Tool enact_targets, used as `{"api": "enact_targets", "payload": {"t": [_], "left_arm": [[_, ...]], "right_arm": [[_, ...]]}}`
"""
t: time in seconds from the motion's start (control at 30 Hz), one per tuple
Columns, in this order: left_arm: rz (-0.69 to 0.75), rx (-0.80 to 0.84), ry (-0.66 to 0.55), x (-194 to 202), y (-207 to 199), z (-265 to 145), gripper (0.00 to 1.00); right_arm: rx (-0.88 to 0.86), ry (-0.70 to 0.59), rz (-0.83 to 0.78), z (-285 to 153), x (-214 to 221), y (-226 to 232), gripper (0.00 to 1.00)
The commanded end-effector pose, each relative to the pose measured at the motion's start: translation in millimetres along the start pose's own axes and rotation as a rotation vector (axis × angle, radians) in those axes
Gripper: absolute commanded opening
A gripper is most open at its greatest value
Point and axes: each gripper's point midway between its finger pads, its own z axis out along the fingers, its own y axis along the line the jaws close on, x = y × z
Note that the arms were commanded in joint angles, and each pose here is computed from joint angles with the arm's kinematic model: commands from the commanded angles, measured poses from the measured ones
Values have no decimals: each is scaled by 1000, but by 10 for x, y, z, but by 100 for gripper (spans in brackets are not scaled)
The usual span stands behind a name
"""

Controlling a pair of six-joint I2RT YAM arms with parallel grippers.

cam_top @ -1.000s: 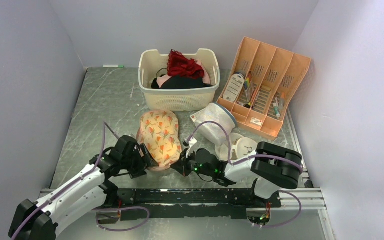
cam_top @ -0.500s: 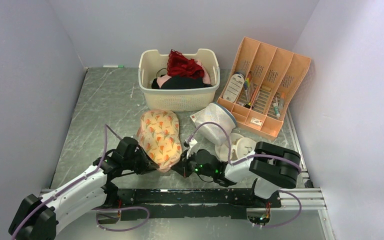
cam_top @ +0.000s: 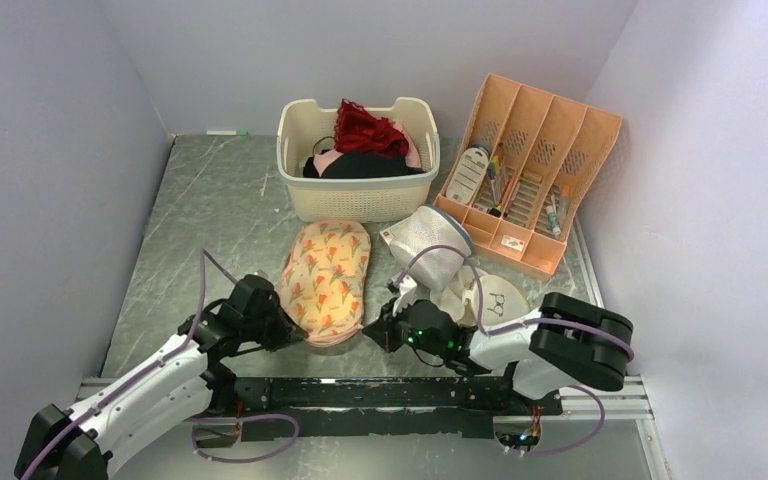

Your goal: Unzip the laundry bag and remove the bra

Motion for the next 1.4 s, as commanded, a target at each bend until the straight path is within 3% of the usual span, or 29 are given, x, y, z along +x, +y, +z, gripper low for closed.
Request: {"api": "enact_targets", "payload": {"t": [0.0,0.37,0.43,0.5,0.57,0.7,0.73,0.77,0.93,1.07,1.2,1.27,1.37], "left_arm": [[9,-115,-67,-116,168,-108,7],[45,-132,-41,-101,171,-62,7],[73,-122,-34,-106,132,-61,11],[95,-116,-27,-117,79,-87,24],[117,-94,-27,-130,6,-121,48],[168,-46,-64,-223,-176,-259,90],[175,-34,-73,-245,-223,-283,98],[185,-21,-81,-264,-262,-295,100],[228,-110,-173,-523,-327,-441,99],[251,-207,-295,-846,-362,-492,99],[239,-255,-321,-994,-352,-381,100],[225,-263,-320,-1015,-312,-318,97],[187,-293,-318,-1004,-168,-245,78]], "right_arm": [[110,-25,-22,-27,-152,-358,0],[168,-39,-57,75,-360,-587,0],[160,-27,-51,58,-324,-575,0],[148,-9,-40,29,-286,-545,0],[154,25,-25,-29,-212,-554,0],[201,67,-20,-150,-150,-618,13],[205,72,-28,-167,-164,-612,17],[210,77,-35,-187,-182,-612,22],[213,64,-65,-249,-353,-550,42],[208,24,-71,-252,-494,-503,51],[202,17,-62,-214,-557,-463,57],[192,9,-57,-203,-594,-433,58],[185,5,-49,-213,-599,-416,58]]}}
